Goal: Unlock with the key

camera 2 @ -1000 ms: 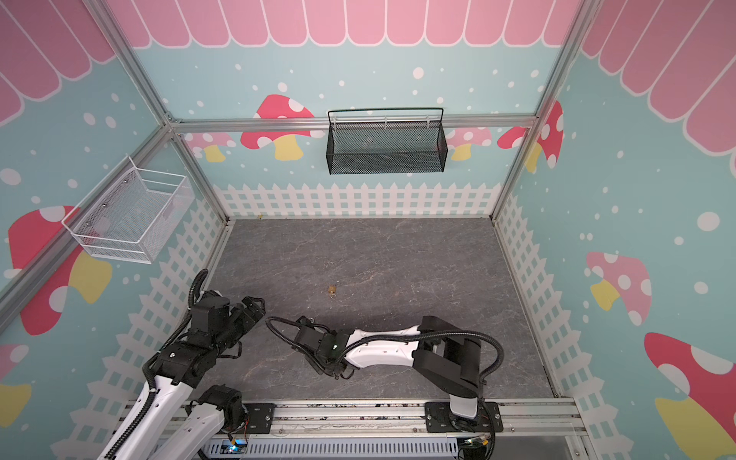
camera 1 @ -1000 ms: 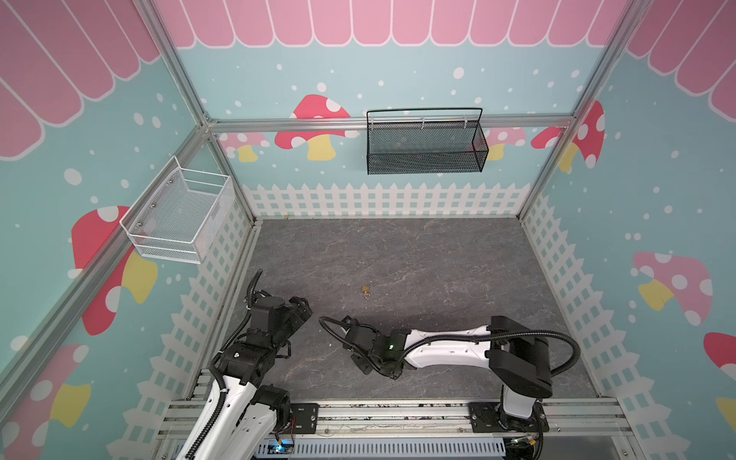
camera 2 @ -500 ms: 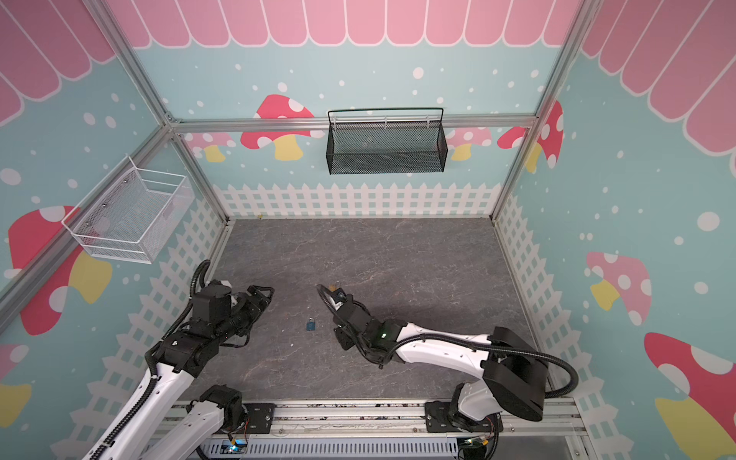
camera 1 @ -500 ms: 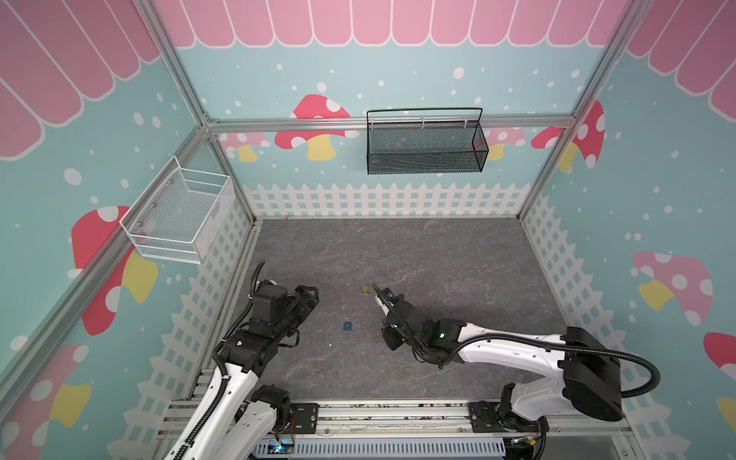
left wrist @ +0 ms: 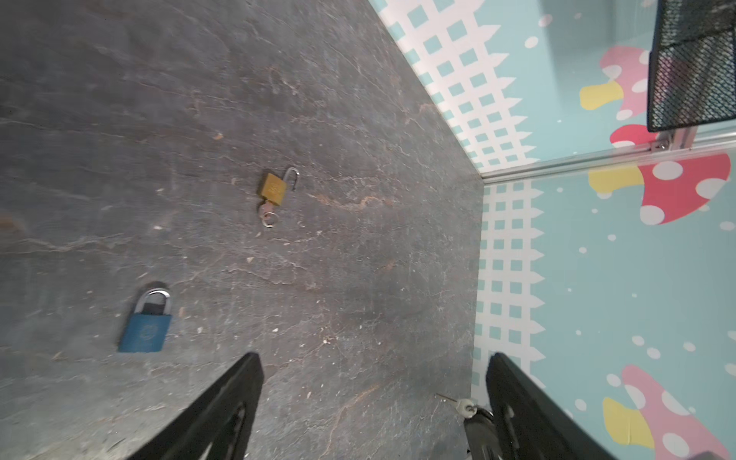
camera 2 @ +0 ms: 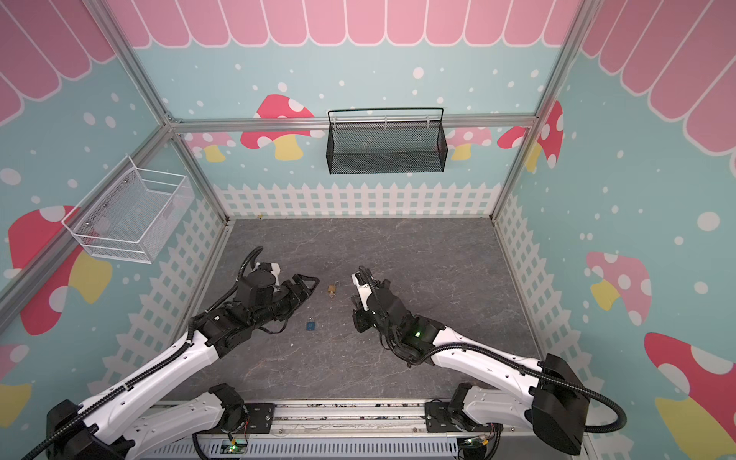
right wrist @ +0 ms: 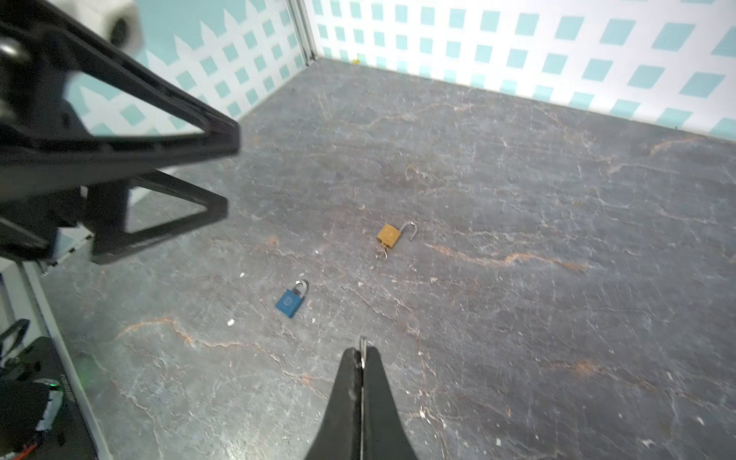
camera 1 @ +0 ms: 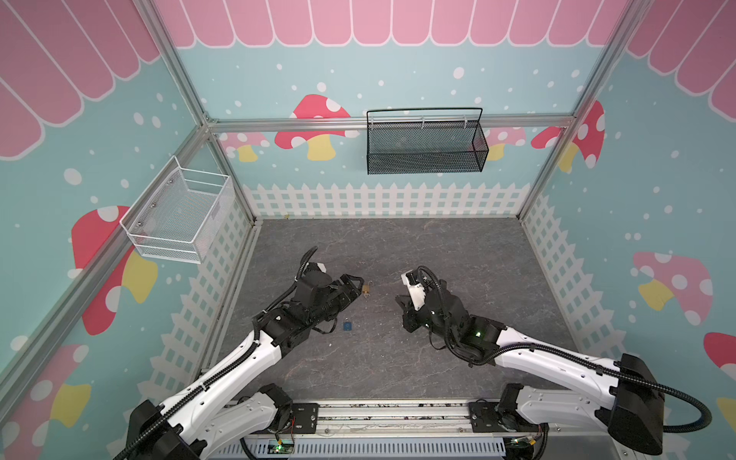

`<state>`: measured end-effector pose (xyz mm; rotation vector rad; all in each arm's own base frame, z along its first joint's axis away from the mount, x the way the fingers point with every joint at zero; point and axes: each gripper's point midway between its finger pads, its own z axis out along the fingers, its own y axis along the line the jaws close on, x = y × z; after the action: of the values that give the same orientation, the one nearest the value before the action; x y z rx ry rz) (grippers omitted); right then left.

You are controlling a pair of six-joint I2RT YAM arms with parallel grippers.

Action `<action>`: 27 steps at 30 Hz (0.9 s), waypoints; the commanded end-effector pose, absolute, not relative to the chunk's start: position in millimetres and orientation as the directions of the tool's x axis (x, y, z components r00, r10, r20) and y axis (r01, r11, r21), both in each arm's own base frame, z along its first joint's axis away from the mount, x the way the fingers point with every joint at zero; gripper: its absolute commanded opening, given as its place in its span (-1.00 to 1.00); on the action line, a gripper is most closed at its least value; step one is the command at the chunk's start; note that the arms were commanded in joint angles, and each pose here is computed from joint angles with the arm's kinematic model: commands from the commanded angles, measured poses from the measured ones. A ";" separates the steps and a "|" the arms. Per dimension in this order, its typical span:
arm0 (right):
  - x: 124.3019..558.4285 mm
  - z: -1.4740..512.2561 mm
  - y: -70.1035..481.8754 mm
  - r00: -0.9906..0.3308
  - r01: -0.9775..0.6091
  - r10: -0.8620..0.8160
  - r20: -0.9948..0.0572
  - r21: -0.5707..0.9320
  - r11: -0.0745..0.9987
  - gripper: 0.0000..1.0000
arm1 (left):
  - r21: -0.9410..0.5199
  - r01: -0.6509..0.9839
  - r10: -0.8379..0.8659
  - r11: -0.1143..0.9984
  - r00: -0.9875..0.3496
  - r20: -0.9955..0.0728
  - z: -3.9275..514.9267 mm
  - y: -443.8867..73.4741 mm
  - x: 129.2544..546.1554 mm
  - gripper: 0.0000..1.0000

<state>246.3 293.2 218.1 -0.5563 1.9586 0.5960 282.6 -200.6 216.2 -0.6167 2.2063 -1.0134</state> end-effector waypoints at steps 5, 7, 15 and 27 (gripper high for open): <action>243.9 265.8 307.5 -0.283 -0.689 -0.018 -0.959 0.190 0.699 -1.00 | -0.868 -0.020 -0.633 0.496 -0.692 -0.346 260.3 -242.8 290.4 0.72; 242.7 270.9 308.7 -0.263 -0.700 0.007 -0.965 0.196 0.687 -1.00 | -0.877 -0.018 -0.636 0.481 -0.696 -0.334 259.3 -248.2 289.8 0.71; 239.2 282.5 322.9 -0.215 -0.753 0.078 -0.973 0.216 0.622 -1.00 | -0.936 -0.087 -0.711 0.342 -0.674 -0.198 253.6 -253.9 287.9 0.66; 254.1 286.4 351.1 -0.184 -0.775 0.063 -0.981 0.184 0.604 -1.00 | -0.971 -0.162 -0.755 0.173 -0.655 -0.025 257.8 -256.1 286.8 0.79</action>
<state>251.3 343.2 257.2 -0.6196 1.6847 0.8051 285.8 -258.0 247.3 -0.7947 2.0121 -1.4336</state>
